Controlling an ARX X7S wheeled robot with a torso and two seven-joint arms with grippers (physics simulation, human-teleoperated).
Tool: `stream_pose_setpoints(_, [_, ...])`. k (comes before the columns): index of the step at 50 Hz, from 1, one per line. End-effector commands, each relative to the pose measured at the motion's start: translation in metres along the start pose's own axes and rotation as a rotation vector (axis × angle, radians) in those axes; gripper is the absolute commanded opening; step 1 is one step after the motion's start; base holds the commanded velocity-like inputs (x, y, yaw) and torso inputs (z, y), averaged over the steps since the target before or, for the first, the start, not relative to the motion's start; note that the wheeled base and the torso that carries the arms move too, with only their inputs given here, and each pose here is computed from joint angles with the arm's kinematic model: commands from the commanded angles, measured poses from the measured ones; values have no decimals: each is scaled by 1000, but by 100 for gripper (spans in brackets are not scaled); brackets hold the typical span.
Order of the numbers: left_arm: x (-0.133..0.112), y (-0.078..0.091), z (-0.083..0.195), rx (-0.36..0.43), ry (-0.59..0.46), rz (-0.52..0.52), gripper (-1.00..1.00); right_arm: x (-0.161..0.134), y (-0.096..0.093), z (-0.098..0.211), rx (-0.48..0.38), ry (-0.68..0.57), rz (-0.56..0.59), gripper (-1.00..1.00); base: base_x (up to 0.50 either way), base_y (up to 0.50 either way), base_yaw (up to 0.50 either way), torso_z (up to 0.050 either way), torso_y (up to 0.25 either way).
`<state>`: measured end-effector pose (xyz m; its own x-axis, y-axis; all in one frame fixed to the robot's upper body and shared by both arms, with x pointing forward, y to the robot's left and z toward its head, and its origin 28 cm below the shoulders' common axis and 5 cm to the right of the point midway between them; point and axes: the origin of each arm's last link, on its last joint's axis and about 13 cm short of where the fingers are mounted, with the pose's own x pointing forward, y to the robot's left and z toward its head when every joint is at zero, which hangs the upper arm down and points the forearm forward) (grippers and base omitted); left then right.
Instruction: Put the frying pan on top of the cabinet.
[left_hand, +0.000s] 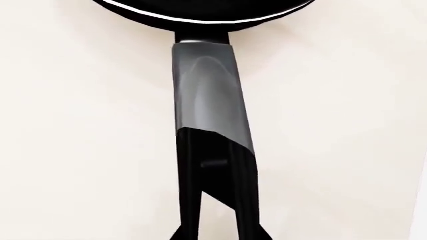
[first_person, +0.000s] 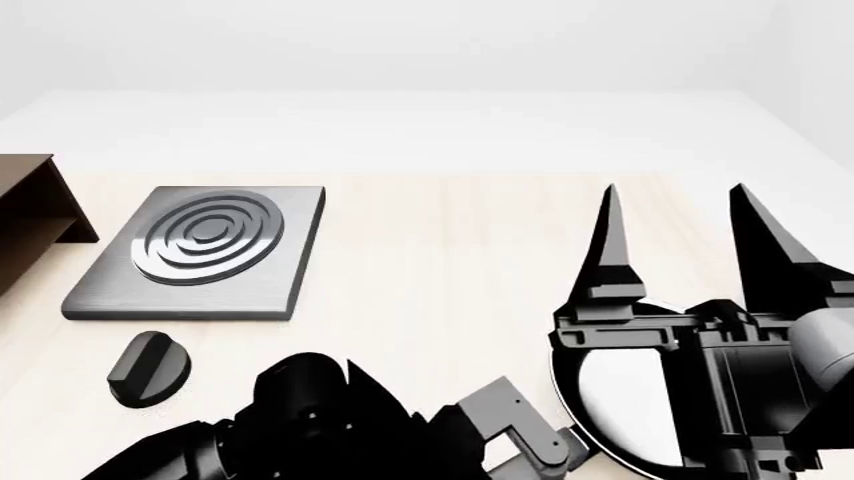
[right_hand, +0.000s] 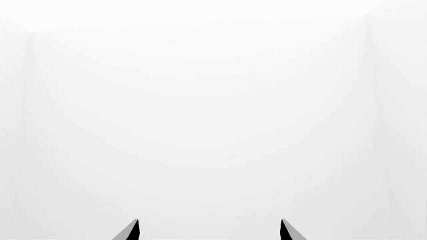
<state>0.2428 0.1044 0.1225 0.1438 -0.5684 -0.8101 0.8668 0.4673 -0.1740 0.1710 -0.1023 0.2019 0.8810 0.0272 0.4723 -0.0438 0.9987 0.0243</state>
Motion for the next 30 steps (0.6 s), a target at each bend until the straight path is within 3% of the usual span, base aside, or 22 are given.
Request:
stream_pose_setpoints(1, [-15,7,7,30,-81,202,-100,0,-1,2,-2,-5,-5,100,0,0,0,0,0])
stream_pose_setpoints(8, [-47,18,16,15,-273,364,-100,0,-1,5,-5,-13,-9,100,0,0,1,0,1])
stream_pose_setpoints(21, [-83,24,4,-69,-372,459,-100,0,0,7,-7,-18,-6,100,0,0,0,0,2])
stream_pose_setpoints(30, [-126,61,20,-210,-470,610,-100,1,2,6,-5,-13,0,100,0,0,0,0,2])
